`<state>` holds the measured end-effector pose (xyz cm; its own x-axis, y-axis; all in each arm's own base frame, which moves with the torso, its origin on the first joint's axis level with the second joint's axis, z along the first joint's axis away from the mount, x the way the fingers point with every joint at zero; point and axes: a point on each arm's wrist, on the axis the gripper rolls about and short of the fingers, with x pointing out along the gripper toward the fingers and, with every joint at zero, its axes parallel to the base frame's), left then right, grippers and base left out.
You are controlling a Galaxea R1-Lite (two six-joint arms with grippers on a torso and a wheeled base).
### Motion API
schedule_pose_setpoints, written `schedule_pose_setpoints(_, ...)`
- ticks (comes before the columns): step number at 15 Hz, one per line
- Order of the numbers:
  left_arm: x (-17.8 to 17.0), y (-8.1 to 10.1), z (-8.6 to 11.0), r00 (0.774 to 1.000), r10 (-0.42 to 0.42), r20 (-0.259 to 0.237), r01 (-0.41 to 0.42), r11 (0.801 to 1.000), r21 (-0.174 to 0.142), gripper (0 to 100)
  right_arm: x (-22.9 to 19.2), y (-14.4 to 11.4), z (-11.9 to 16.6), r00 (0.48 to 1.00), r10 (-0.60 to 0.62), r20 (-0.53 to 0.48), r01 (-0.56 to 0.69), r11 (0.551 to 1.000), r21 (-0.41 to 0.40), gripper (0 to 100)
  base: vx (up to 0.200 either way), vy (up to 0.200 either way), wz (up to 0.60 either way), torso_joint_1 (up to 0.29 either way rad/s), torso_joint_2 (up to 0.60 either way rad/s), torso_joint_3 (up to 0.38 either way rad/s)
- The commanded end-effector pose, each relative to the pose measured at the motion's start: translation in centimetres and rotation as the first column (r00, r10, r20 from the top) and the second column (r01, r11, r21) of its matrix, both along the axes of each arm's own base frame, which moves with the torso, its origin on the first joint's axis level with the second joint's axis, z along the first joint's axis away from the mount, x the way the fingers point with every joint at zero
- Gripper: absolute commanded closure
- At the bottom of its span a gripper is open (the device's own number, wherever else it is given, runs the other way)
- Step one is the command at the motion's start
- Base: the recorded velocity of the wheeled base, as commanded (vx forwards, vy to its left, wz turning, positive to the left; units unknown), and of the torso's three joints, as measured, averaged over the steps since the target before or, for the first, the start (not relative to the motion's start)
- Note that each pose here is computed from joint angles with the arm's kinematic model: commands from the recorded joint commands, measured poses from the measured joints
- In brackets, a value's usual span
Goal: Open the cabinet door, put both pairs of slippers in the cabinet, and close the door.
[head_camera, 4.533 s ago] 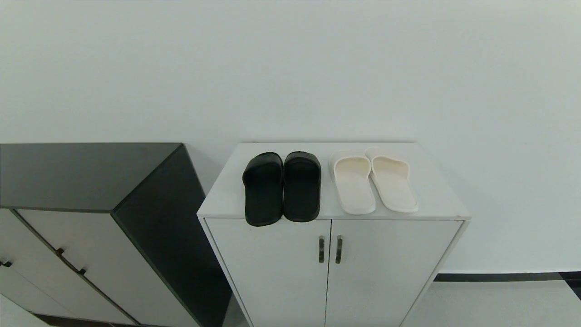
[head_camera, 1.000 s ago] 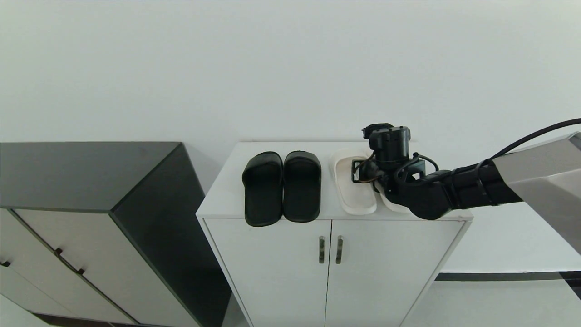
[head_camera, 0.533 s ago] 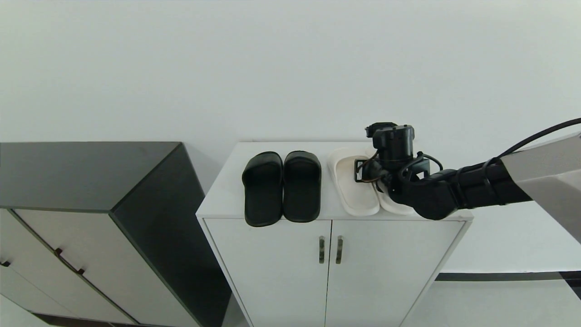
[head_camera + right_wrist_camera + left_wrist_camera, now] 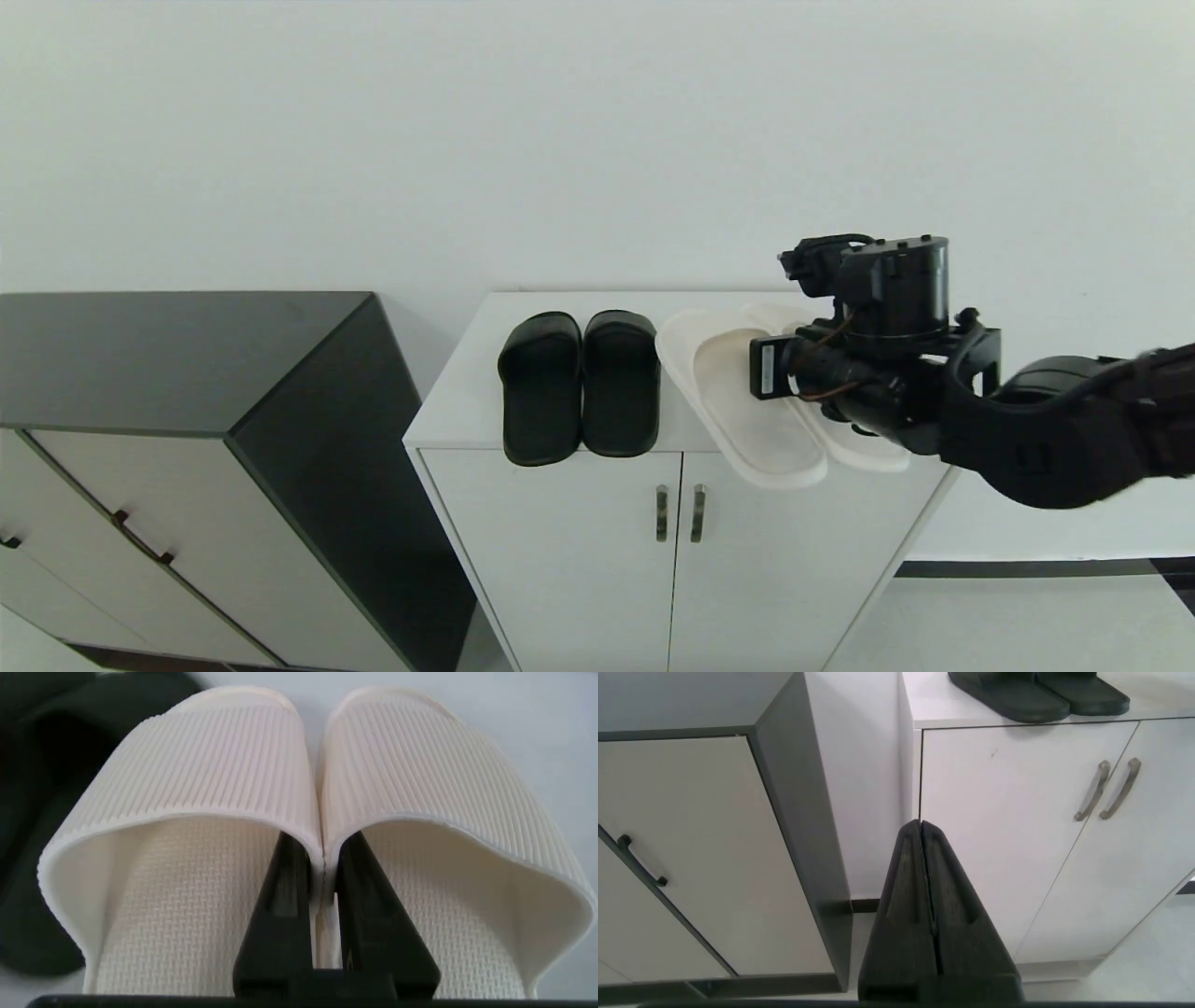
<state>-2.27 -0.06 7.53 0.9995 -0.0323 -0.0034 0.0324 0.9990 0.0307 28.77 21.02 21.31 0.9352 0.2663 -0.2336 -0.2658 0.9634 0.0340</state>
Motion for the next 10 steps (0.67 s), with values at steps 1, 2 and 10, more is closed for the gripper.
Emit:
schedule_pose_setpoints(1,0.0,0.0,0.0,1.0,-0.001,-0.001,0.001,1.0,0.0,100,-5.5,-1.2,1.8,0.992,0.128,0.017,-0.128,0.991,0.023,100,0.0,0.0,0.0,0.0,0.0,0.0)
schedule_pose_setpoints(2,0.0,0.0,0.0,1.0,-0.001,-0.001,0.001,1.0,0.0,100,-6.6,-1.5,1.4,0.989,0.148,0.004,-0.148,0.989,0.015,100,0.0,0.0,0.0,0.0,0.0,0.0)
schedule_pose_setpoints(10,0.0,0.0,0.0,1.0,-0.001,-0.001,0.001,1.0,0.0,100,-10.2,-2.8,-0.3,0.964,0.26,-0.048,-0.261,0.965,-0.011,100,0.0,0.0,0.0,0.0,0.0,0.0)
